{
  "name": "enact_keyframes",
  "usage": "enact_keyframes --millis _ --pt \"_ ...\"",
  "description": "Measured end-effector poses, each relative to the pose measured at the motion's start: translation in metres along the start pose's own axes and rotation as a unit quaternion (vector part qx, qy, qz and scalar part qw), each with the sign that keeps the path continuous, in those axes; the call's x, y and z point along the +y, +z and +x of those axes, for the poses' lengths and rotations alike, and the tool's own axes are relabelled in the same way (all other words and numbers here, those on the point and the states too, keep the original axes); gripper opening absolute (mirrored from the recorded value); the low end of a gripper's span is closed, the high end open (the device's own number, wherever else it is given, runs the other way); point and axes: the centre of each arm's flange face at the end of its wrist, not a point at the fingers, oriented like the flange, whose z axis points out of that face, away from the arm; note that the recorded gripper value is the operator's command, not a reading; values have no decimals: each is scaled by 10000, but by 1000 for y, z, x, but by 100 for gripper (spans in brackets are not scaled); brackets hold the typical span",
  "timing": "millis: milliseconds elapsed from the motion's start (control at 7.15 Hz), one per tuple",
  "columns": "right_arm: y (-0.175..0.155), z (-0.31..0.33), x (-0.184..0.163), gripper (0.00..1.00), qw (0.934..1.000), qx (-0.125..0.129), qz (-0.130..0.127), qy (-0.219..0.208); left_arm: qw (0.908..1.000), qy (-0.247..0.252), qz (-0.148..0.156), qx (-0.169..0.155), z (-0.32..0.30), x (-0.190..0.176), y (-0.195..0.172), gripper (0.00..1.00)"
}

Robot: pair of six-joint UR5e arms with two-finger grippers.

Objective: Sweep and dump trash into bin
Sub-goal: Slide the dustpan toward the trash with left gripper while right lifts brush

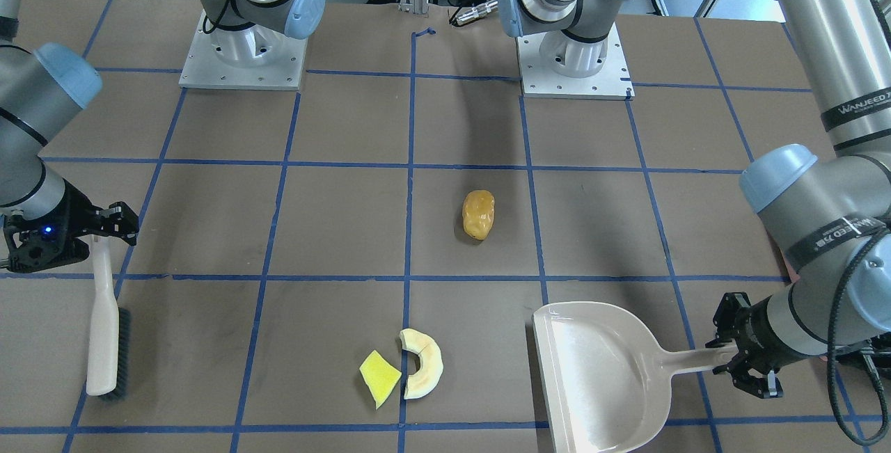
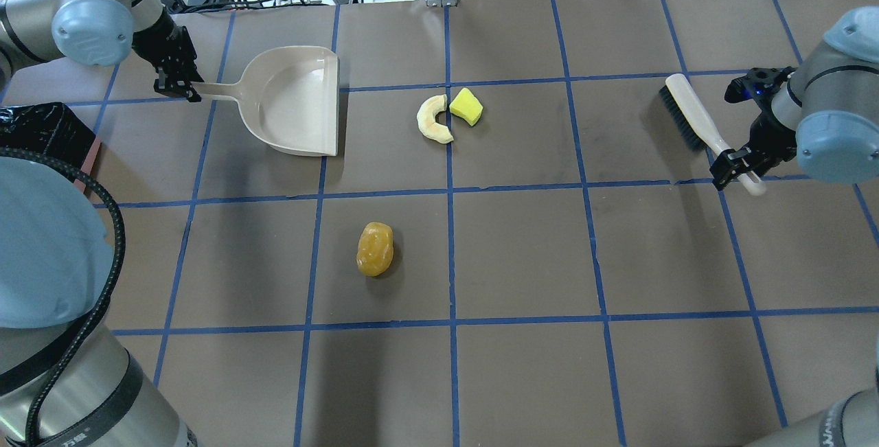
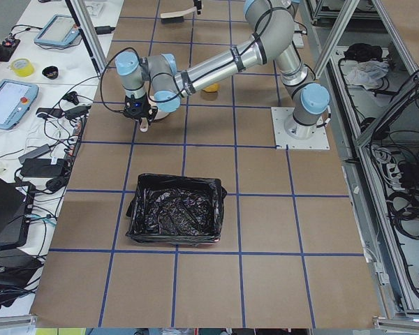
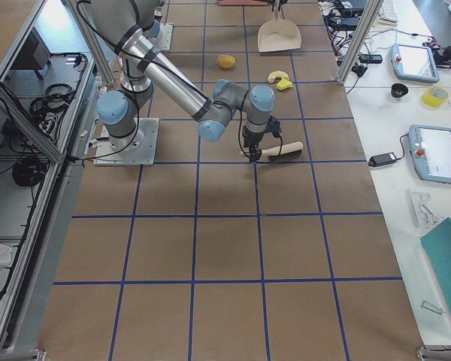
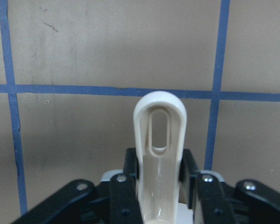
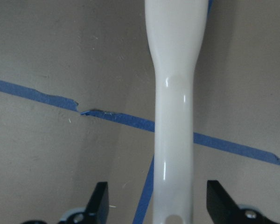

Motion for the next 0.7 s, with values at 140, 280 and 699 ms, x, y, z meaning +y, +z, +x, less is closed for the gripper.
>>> enact_keyframes --millis 140,280,699 --pt "0 0 0 58 10000 12 19 2 9999 -143 -2 7 4 12 -11 0" --pt "-2 1 -1 56 10000 45 59 6 9997 -225 -6 -33 8 29 -19 0" --pt "-5 2 -2 22 9999 101 133 12 9993 -97 -29 -364 8 77 -20 0"
